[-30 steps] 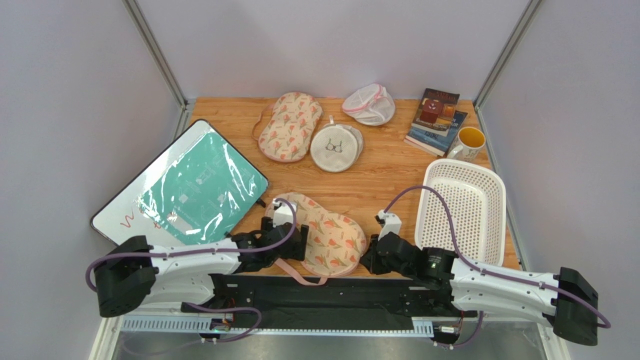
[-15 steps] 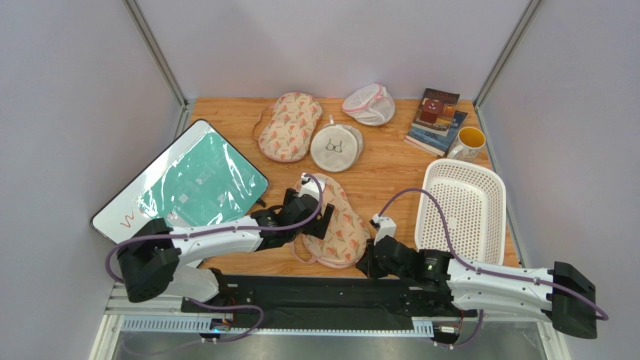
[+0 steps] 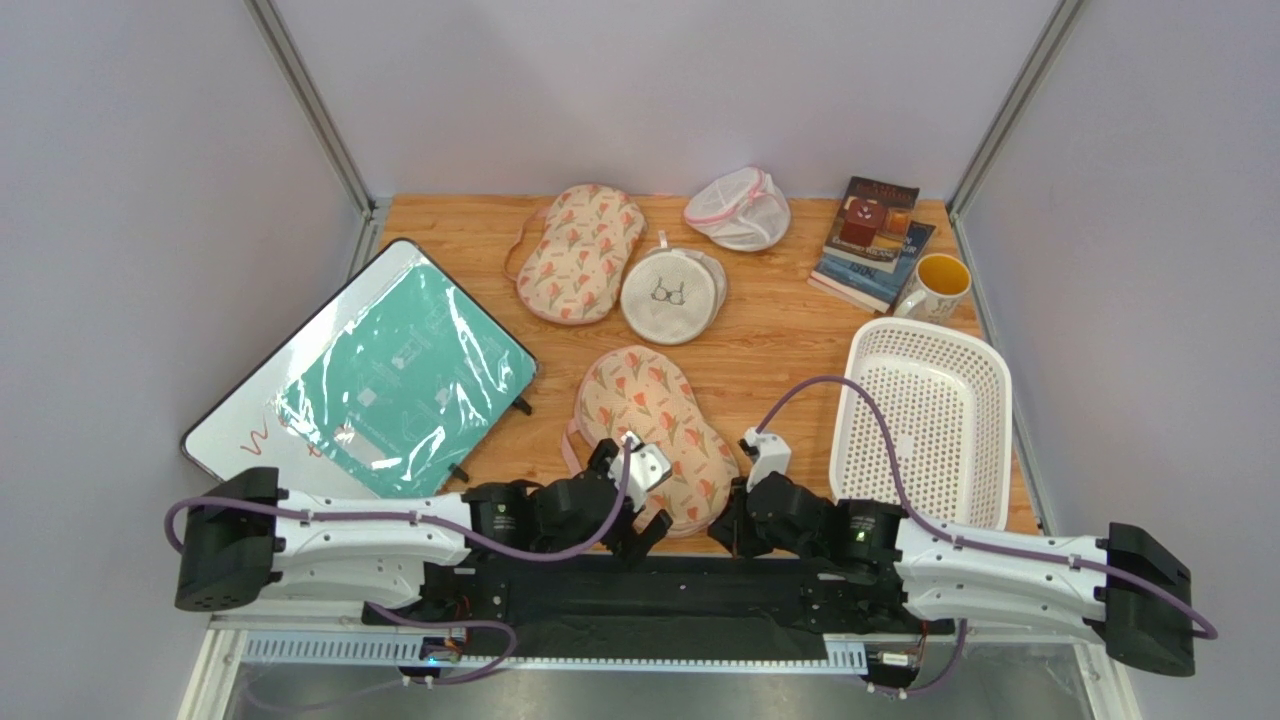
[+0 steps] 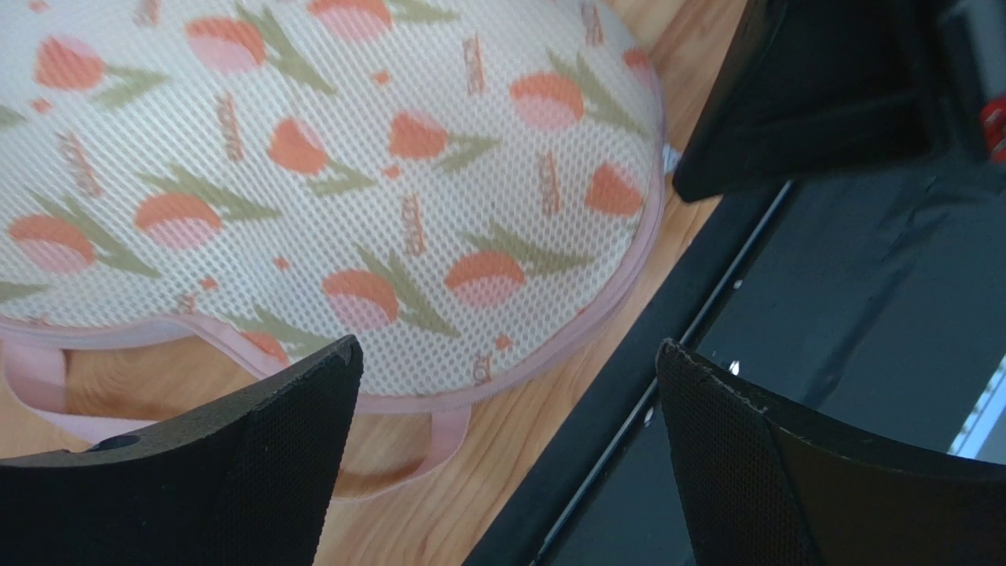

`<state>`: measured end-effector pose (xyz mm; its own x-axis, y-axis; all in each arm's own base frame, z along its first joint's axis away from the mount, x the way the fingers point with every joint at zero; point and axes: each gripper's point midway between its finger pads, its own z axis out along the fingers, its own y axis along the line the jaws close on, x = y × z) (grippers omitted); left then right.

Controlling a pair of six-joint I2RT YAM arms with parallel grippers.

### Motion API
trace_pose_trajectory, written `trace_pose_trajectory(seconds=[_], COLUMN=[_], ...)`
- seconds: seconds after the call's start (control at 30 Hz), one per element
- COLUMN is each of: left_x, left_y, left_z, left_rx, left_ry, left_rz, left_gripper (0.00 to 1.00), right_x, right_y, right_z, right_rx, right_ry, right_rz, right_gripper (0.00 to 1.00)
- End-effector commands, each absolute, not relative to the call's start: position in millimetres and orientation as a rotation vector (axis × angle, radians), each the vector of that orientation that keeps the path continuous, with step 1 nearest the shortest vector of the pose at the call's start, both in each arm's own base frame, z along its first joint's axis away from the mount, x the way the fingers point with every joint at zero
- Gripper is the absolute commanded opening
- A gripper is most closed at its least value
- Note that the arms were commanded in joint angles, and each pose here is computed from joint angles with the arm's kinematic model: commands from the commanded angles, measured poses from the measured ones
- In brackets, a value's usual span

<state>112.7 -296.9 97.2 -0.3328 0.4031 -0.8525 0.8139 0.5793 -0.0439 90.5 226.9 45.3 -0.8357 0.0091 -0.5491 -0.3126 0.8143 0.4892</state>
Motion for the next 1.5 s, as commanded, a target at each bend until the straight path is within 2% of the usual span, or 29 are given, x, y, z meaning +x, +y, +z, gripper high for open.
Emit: trace_pose_trajectory(seconds=[0.0,0.33,0.63,0.7,0.83,0.87,0.9,0.93,1.0,1.03,1.13,1.47], left_x=[103,102,113,118,123,125,125,127,128,131,132,125], left_y=[-320,-353,-356,-353,-350,-349,-349,-348,-346,-342,-337,-314], left_z=[111,96,65,57,49,49,48,48,48,47,47,46], left_rx=[0.997,1.054,1.039,1.026,1.002,0.992,0.989,0.982,0.964,0.959,0.943,0.953], left_ry=[1.846,1.856,1.910,1.925,1.957,1.958,1.961,1.964,1.974,1.979,1.991,1.986], left_rz=[-0.723,-0.641,-0.505,-0.456,-0.397,-0.385,-0.376,-0.360,-0.346,-0.315,-0.288,-0.301], left_gripper=[0.98,0.98,0.98,0.94,0.76,0.65,0.60,0.47,0.32,0.19,0.00,0.00], right_x=[93,92,89,89,88,88,87,87,87,87,89,99], right_y=[241,243,243,244,246,247,247,247,247,247,245,227], right_z=[66,65,66,66,68,68,67,68,68,67,66,62], right_rx=[-0.198,-0.202,-0.210,-0.212,-0.222,-0.225,-0.228,-0.232,-0.233,-0.235,-0.226,-0.193], right_ry=[2.393,2.401,2.403,2.403,2.397,2.398,2.400,2.401,2.401,2.401,2.402,2.416], right_rz=[0.884,0.892,0.909,0.913,0.931,0.933,0.932,0.931,0.930,0.928,0.912,0.765], right_gripper=[0.00,0.00,0.00,0.00,0.00,0.00,0.00,0.00,0.00,0.00,0.00,0.00])
